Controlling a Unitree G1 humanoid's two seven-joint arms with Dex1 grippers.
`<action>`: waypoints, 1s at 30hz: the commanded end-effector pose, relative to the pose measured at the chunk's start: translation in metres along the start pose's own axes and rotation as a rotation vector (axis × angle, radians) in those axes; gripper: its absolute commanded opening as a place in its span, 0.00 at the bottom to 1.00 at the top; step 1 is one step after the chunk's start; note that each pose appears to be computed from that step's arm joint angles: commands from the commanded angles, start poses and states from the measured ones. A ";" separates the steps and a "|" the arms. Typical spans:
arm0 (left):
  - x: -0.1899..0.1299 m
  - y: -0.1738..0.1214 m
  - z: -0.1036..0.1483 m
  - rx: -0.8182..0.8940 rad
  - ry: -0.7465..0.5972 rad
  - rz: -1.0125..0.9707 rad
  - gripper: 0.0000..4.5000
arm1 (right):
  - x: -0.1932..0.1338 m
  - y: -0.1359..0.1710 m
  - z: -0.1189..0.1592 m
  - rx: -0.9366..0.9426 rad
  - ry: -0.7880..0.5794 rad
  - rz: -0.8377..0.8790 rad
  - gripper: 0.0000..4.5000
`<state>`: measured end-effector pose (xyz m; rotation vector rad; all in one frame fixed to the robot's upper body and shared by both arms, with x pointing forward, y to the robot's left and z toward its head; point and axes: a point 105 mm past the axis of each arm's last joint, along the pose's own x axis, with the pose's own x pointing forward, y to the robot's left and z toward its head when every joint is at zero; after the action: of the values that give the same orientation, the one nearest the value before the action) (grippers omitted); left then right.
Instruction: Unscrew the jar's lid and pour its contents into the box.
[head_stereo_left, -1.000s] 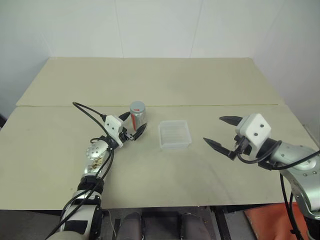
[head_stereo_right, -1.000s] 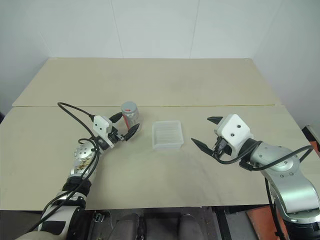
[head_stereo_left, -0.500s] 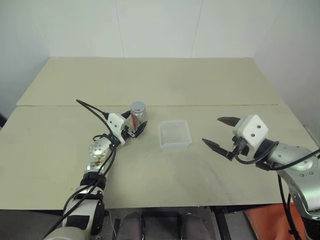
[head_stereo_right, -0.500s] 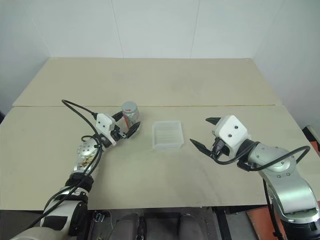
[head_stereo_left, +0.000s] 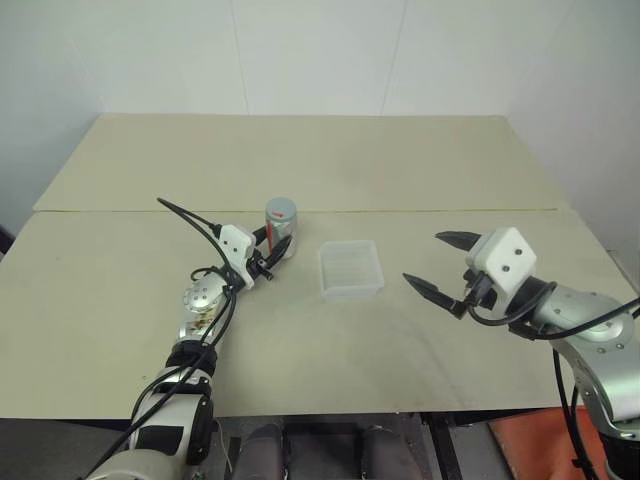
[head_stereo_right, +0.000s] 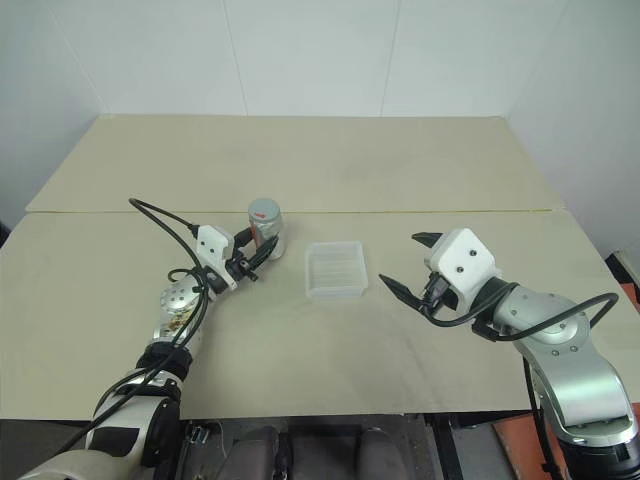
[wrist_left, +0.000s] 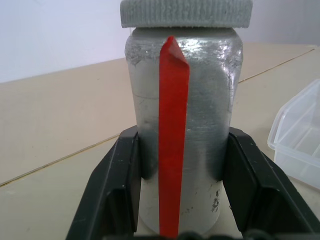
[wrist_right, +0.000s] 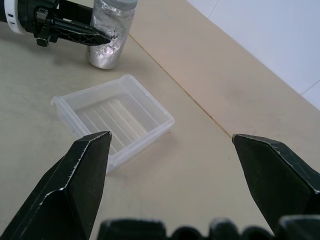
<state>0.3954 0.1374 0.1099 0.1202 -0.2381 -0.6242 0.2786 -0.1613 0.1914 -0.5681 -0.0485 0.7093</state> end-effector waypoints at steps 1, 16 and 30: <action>0.003 0.000 0.019 0.027 -0.063 -0.017 0.43 | 0.001 -0.002 0.018 -0.051 -0.051 -0.013 1.00; -0.003 -0.030 0.072 0.083 -0.128 -0.177 0.43 | 0.059 0.022 0.084 0.119 -0.268 -0.005 1.00; 0.002 -0.056 0.081 0.043 -0.156 -0.239 0.43 | 0.087 0.020 0.108 0.268 -0.343 -0.070 1.00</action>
<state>0.3478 0.0922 0.1605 0.1352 -0.3272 -0.8624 0.3097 -0.0439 0.2491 -0.1797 -0.2414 0.7412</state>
